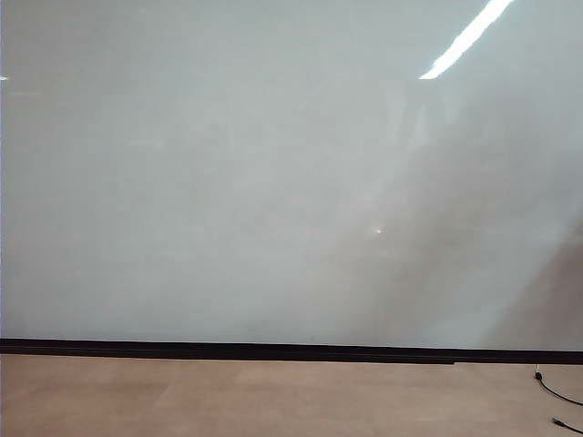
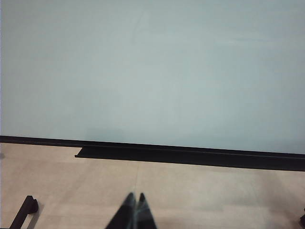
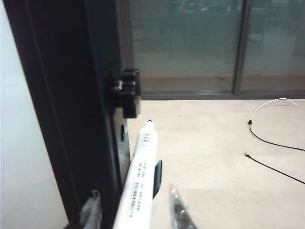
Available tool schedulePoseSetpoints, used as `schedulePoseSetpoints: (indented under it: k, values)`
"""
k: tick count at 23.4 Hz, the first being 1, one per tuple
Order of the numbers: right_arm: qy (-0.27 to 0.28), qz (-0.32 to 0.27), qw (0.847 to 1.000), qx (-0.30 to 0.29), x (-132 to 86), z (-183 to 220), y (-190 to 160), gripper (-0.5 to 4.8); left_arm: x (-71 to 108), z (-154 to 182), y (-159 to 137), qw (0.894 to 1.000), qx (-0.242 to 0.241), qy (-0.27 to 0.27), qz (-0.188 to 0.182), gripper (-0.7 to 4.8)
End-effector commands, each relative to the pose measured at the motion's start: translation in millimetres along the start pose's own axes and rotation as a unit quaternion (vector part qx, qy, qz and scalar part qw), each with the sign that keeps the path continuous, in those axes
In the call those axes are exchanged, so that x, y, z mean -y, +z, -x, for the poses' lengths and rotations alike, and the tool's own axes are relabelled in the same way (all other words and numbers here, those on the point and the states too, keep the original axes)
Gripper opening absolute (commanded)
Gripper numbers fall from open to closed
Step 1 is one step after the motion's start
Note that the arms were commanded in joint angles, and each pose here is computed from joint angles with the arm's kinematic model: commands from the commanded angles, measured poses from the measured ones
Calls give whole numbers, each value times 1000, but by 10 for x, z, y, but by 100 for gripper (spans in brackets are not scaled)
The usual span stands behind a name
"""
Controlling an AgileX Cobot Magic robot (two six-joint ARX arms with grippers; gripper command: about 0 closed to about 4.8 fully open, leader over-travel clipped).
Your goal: Pick up the pen on the shelf to the right of the whiteboard and draw a cross mark.
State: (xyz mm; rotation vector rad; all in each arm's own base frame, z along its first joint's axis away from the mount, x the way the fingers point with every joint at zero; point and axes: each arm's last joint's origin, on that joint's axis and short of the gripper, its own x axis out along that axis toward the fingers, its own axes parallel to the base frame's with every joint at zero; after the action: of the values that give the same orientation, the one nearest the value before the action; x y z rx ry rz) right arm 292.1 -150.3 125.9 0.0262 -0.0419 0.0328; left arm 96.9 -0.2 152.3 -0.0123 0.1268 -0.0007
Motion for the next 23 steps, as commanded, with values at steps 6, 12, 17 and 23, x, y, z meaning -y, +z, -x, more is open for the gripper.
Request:
schedulePoseSetpoints:
  k: [6,12,17,23]
  values:
    - [9,6,1000,12,-3,-7,44,-5,1,2,17,1000,6,-2,-2,-5]
    - [18,8,1000,14,-7,-3,60,-2,2,2,18,1000,6,-2,-2,-4]
    - [18,20,999,29,-3,10,170,-3,2,2,18,1000,6,-2,-2,-5]
    - [3,23,999,36,25,28,222,-2,2,2,17,1000,6,-2,-2,-5]
